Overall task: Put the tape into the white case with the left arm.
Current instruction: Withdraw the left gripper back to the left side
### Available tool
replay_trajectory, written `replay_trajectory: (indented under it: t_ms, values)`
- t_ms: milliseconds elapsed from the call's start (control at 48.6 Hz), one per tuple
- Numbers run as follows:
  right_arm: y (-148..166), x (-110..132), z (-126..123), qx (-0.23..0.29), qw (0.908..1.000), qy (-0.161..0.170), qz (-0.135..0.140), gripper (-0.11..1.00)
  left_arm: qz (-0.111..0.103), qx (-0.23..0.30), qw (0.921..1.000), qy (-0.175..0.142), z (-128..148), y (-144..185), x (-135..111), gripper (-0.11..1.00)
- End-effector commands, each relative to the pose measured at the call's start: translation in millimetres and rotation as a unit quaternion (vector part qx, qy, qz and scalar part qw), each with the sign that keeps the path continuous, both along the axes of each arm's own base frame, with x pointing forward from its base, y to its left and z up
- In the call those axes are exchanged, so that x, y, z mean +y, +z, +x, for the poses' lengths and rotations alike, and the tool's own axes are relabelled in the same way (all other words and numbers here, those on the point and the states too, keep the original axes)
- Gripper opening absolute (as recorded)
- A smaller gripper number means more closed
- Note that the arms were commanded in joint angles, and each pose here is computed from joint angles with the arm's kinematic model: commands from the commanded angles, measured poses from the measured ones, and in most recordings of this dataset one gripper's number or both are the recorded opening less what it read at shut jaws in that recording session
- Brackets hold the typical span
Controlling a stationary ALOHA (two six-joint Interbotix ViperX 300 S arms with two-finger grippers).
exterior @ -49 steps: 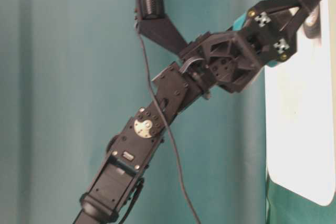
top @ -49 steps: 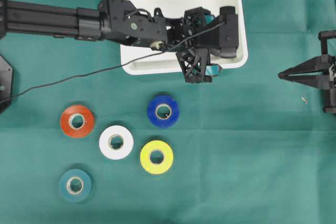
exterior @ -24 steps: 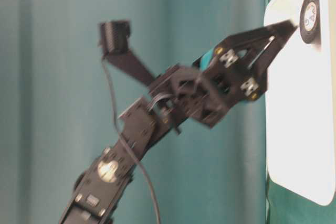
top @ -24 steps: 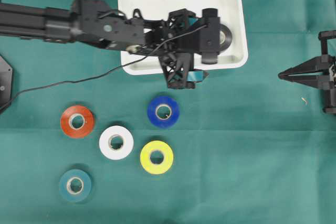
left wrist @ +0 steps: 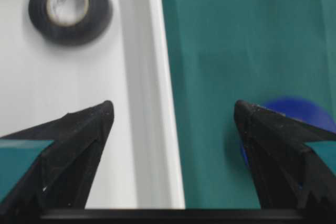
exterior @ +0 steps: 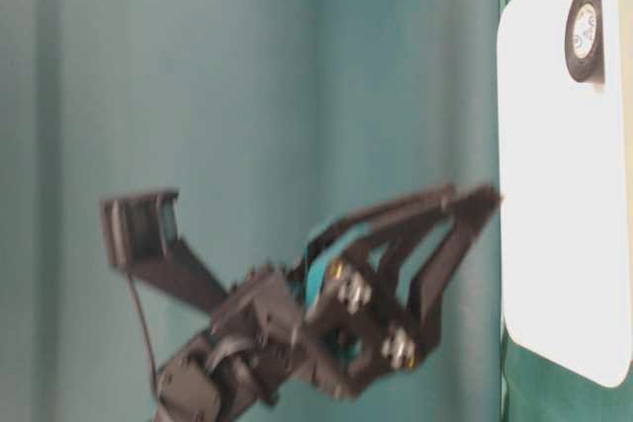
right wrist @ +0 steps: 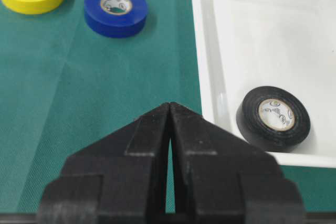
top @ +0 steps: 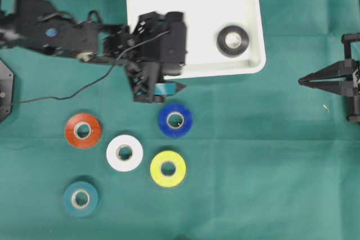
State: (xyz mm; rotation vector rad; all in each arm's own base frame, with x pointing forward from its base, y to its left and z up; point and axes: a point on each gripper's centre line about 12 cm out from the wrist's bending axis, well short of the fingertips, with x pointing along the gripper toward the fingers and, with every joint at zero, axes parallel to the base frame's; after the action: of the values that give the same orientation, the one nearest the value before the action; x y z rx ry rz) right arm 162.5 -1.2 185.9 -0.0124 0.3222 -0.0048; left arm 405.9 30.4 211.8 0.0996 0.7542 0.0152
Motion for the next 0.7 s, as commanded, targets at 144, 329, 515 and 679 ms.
replay_trajectory:
  t_ms: [144,329,515,679]
  values:
    - [5,0,2,-0.009,1.0,-0.001,0.001,-0.09,-0.004,-0.026,0.9997,0.0,-27,17,-6,0.96]
    - [5,0,2,-0.009,1.0,-0.001,0.001,-0.09,-0.003,-0.034,0.9994,-0.001,-49,18,-8,0.96]
    - [5,0,2,-0.009,1.0,-0.001,0.001,-0.09,-0.002,-0.059,0.9982,-0.001,-73,18,-10,0.96]
    - [4,0,2,-0.008,1.0,-0.001,0.001,-0.09,-0.001,-0.074,0.9973,0.0,-95,15,-11,0.96]
